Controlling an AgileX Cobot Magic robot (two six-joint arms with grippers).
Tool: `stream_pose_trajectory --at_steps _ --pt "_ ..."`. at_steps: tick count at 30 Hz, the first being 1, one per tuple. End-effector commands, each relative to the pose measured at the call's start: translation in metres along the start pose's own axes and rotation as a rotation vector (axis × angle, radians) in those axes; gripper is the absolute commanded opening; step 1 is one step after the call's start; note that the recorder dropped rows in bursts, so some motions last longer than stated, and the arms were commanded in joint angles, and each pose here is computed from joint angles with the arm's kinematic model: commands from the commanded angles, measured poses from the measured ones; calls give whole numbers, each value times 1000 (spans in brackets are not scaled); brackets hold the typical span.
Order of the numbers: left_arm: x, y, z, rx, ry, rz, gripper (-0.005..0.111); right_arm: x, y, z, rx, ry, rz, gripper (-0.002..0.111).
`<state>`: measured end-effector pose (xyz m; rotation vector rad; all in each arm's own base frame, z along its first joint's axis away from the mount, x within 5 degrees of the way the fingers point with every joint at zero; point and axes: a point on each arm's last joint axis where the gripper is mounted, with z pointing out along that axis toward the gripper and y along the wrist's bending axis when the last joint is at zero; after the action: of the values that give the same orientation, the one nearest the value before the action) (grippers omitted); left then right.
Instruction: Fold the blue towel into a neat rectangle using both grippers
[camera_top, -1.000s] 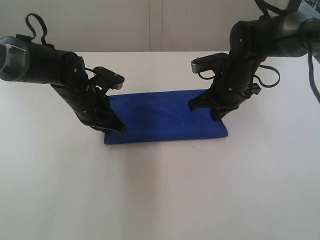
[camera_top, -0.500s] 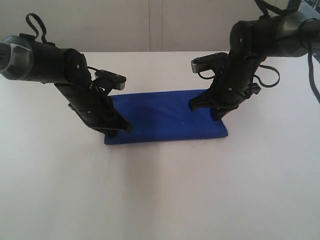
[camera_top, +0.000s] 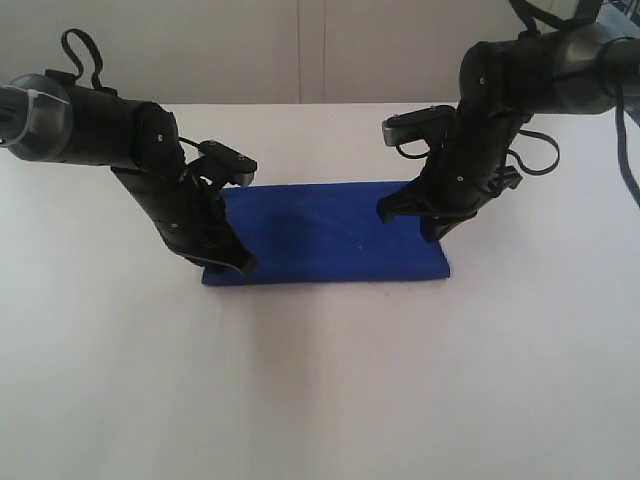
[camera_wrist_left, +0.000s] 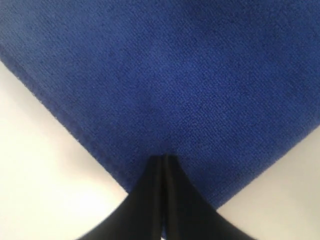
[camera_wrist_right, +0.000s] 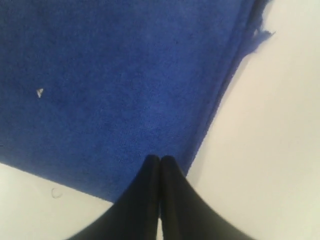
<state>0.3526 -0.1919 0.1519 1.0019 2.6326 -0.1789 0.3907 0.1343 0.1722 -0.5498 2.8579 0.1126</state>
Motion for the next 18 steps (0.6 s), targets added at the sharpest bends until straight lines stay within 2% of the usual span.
stream_pose_trajectory --at_steps 1,5,12,18 --pt "6 0 7 -10 48 40 0 0 -2 0 5 -2 8 0" --pt "6 0 7 -5 46 28 0 0 -1 0 -3 -5 22 0" --pt "6 0 7 -4 46 20 0 -5 13 0 -153 -55 114 0" --pt "6 0 7 -4 46 12 0 -5 13 17 -161 -35 125 0"
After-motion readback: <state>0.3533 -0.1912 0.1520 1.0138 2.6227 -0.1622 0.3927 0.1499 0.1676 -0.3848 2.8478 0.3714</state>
